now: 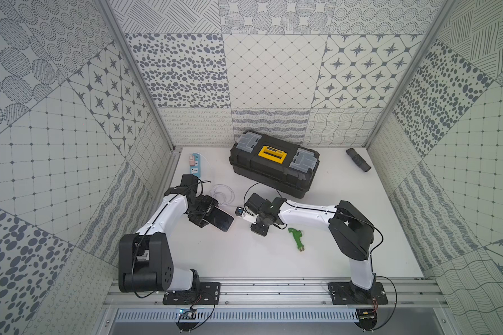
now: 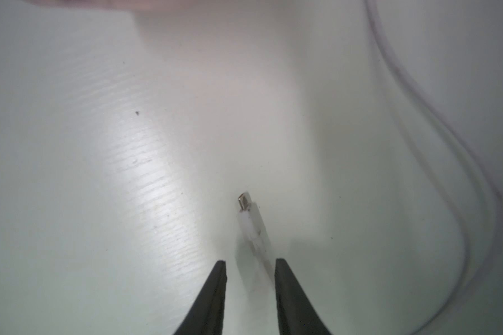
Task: Plug the charging cable into the phone
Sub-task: Pick up the charging cable from the center of the board.
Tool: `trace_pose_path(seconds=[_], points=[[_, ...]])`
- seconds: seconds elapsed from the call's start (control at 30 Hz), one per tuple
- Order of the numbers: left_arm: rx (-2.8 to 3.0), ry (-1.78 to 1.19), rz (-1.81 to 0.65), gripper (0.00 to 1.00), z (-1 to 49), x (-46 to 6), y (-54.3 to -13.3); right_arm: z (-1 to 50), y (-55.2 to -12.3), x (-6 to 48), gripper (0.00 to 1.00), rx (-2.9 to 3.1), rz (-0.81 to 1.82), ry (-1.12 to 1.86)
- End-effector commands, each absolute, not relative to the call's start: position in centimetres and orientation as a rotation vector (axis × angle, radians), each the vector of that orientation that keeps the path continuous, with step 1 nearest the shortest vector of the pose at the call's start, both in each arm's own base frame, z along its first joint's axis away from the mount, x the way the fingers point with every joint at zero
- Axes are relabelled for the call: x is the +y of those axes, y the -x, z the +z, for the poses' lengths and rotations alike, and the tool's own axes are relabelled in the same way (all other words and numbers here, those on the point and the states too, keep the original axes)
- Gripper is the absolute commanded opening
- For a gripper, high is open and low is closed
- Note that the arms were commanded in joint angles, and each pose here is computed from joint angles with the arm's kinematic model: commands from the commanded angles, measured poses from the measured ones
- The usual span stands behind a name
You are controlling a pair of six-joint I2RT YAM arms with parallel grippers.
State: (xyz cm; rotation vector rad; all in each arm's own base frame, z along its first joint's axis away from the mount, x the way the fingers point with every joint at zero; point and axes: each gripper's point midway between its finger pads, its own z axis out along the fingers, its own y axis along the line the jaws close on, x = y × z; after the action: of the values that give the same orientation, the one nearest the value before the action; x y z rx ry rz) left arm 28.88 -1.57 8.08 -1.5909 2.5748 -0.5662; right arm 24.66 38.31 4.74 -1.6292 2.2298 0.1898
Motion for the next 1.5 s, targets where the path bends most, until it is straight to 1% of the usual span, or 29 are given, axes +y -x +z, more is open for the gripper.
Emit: trace_pose_path(seconds=[0.0,0.2,0.37,0.57,0.6,0.7,0.77,0.8,0.87,0.93,1.1,1.17,1.33,1.47], points=[[2.582,1.536,-0.643,0.00,8.2,-2.1,-29.5,7.6,-24.4,39.2,0.33,2.186,0.260,1.597],[2.588,1.538,-0.655,0.00,8.0,-2.3,-29.5,4.6,-24.4,38.8,0.33,2.230,0.228,1.669],[2.593,1.539,-0.662,0.00,8.0,-2.1,-29.4,3.6,-25.3,38.9,0.32,2.256,0.240,1.665],[2.597,1.545,-0.662,0.00,7.9,-1.9,-29.4,2.2,-25.6,38.4,0.26,2.293,0.240,1.665],[2.598,1.546,-0.663,0.00,7.9,-1.9,-29.5,1.9,-25.6,38.3,0.24,2.303,0.244,1.662],[2.599,1.553,-0.672,0.00,7.7,-2.0,-29.6,1.0,-25.9,38.1,0.10,2.324,0.241,1.650],[2.600,1.558,-0.684,0.00,7.6,-2.1,-29.7,0.7,-26.1,38.1,0.02,2.334,0.254,1.640],[2.598,1.560,-0.689,0.00,7.6,-2.2,-29.7,0.8,-26.1,38.2,0.00,2.334,0.274,1.633],[2.593,1.563,-0.708,0.00,7.7,-2.3,-29.9,1.2,-26.0,38.4,0.00,2.346,0.338,1.614],[2.591,1.567,-0.734,0.00,7.7,-2.5,-30.1,2.3,-25.6,38.7,0.00,2.362,0.461,1.580],[2.559,1.548,-0.917,0.00,8.9,-4.0,-32.0,7.7,-24.2,39.9,0.00,2.383,1.015,1.440],[2.536,1.554,-1.028,0.00,9.3,-4.9,-32.9,9.2,-24.0,39.8,0.00,2.380,1.143,1.402],[2.455,1.528,-1.281,0.00,10.9,-6.6,-35.1,12.2,-23.3,40.3,0.00,2.337,1.331,1.364],[2.368,1.439,-1.467,0.00,12.8,-7.6,-37.0,13.1,-23.2,40.8,0.00,2.349,1.350,1.334]])
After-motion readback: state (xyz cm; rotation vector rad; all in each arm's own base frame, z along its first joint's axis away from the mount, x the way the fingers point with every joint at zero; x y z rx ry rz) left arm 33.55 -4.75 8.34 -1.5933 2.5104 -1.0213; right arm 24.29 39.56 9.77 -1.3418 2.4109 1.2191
